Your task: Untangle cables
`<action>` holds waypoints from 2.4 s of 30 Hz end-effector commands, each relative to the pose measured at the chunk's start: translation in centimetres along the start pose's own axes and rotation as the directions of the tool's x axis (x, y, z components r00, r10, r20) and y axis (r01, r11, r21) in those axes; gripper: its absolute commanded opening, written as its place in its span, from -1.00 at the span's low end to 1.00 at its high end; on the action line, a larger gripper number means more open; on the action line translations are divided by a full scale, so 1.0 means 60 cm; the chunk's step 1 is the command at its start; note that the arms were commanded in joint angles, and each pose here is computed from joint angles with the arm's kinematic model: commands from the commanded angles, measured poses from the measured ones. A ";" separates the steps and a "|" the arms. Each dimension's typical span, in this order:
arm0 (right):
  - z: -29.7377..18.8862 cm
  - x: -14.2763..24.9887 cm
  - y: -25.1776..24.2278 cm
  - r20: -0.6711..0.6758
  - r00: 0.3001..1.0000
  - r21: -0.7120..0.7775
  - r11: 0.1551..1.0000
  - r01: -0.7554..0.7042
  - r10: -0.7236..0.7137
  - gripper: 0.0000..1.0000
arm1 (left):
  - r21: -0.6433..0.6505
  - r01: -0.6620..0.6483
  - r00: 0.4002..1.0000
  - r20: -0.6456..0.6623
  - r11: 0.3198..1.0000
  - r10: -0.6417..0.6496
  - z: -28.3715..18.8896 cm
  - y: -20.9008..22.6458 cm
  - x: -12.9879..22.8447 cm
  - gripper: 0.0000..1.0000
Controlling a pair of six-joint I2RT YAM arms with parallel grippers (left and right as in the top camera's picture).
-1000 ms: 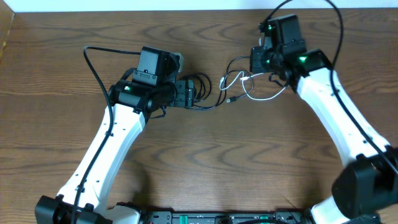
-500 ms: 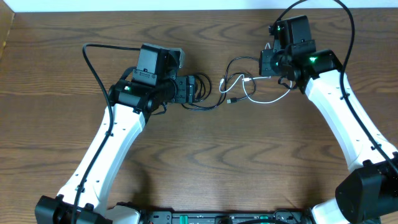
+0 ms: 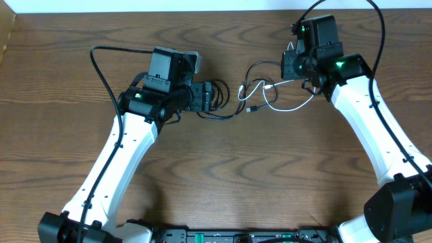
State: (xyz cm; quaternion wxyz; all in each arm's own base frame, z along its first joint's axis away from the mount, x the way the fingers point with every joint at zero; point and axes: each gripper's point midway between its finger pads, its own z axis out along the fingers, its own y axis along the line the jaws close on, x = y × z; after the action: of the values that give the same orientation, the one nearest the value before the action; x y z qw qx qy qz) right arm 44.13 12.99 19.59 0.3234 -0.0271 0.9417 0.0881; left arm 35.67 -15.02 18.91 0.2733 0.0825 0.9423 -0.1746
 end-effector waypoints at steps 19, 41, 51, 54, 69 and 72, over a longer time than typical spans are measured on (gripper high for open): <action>0.097 0.032 0.009 -0.087 0.995 -0.023 0.999 0.039 -0.041 -0.98 | 0.005 -0.030 0.999 0.025 1.000 0.030 0.006 -0.001 -0.011 0.55; 0.129 0.027 0.044 -0.053 0.997 -0.072 0.996 0.059 -0.063 -0.98 | 0.006 -0.032 0.999 0.026 0.999 0.032 0.006 -0.002 -0.011 0.55; 0.077 -0.001 0.049 0.001 0.998 -0.082 0.994 0.067 -0.067 -0.98 | 0.007 -0.036 0.999 0.032 0.999 0.036 0.005 -0.002 -0.014 0.55; 0.055 -0.014 0.052 0.032 0.997 -0.087 0.993 0.077 -0.074 -0.98 | 0.007 -0.036 0.999 0.033 0.999 0.036 0.005 -0.002 -0.014 0.55; -0.010 -0.027 0.054 0.073 0.993 -0.092 0.991 0.097 -0.091 -0.98 | 0.007 -0.044 0.999 0.033 0.999 0.043 0.005 -0.002 -0.014 0.55; -0.010 -0.023 0.053 0.062 0.994 -0.090 0.991 0.096 -0.091 -0.98 | 0.007 -0.043 0.999 0.033 0.999 0.043 0.005 -0.002 -0.014 0.55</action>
State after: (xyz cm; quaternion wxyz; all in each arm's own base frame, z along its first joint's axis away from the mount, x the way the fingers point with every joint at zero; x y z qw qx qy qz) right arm 44.56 15.72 19.90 0.3390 -0.0759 0.9309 0.1130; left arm 36.53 -15.29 19.60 0.2974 0.0964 0.9335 -0.1756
